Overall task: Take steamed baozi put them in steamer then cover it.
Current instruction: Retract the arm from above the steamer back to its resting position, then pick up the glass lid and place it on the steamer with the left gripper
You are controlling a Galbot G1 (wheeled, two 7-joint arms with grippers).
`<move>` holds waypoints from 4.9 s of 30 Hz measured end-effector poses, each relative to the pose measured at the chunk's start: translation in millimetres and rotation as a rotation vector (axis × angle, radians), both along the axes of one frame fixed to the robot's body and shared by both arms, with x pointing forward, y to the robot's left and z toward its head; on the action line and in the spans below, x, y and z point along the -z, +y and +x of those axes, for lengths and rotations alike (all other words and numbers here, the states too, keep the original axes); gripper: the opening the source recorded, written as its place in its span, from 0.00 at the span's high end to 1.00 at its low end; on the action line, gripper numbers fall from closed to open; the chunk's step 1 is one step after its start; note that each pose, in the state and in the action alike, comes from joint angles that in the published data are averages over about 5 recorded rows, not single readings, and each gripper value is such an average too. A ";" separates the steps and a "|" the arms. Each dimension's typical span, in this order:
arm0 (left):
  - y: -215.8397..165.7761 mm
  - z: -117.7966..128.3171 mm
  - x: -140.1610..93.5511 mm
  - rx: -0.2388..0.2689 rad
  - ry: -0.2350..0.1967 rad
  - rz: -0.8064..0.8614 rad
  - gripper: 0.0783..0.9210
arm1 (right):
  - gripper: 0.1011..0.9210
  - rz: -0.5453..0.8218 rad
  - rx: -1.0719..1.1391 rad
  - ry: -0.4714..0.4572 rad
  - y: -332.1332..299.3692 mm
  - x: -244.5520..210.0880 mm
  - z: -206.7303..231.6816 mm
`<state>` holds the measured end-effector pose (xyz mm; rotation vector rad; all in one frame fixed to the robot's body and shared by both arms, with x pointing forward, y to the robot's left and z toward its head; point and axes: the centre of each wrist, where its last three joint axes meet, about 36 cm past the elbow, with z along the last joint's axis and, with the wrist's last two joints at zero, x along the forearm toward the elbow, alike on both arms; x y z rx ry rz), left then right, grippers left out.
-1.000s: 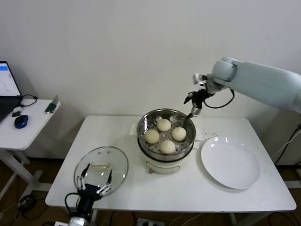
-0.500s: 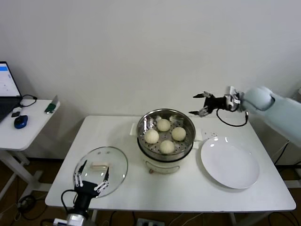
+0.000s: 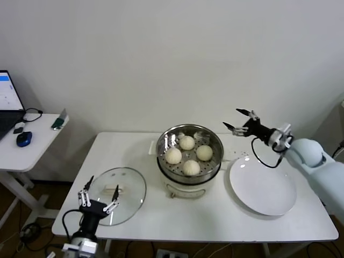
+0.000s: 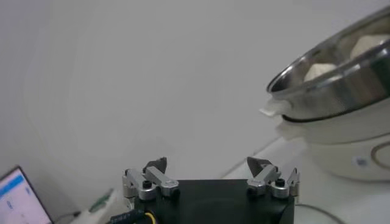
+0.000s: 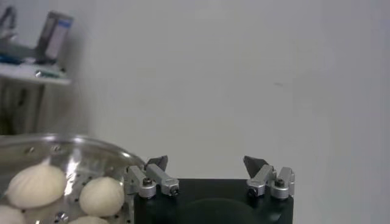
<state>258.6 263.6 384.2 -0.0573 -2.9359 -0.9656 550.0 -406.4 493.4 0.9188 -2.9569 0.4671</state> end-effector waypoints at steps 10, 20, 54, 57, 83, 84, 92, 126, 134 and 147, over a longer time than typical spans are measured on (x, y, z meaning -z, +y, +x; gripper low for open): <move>7.2 7.0 0.9 -0.007 0.024 0.333 0.12 | 0.12 0.230 0.210 -0.011 -6.5 58.1 -73.0; 8.1 21.6 17.5 0.006 0.063 0.680 0.12 | 0.12 0.340 0.409 0.001 -22.2 106.4 -141.6; -13.7 66.6 108.3 -0.020 0.133 0.951 0.12 | 0.12 0.311 0.648 0.002 -63.5 148.1 -212.1; -13.2 75.5 111.9 -0.030 0.129 0.955 0.12 | 0.12 0.305 0.655 0.000 -67.2 148.8 -213.8; -5.3 114.5 129.6 -0.054 0.142 0.970 0.56 | 0.12 0.286 0.670 0.004 -71.1 165.7 -216.3; -5.4 114.5 129.6 -0.054 0.142 0.969 0.59 | 0.12 0.285 0.670 0.003 -71.3 165.9 -216.0; -5.9 114.6 122.8 -0.059 0.124 0.967 0.87 | 0.12 0.270 0.669 0.002 -74.4 167.9 -214.3; -31.4 121.0 -65.4 -0.194 -0.086 0.992 0.91 | 0.12 0.198 0.631 0.001 -75.1 175.7 -178.2; -86.4 154.3 -72.2 -0.141 -0.114 0.976 0.91 | 0.12 0.185 0.634 0.008 -77.6 182.1 -173.6; -199.5 194.1 -72.3 -0.055 -0.144 0.911 0.91 | 0.12 0.160 0.640 0.015 -84.0 187.4 -171.7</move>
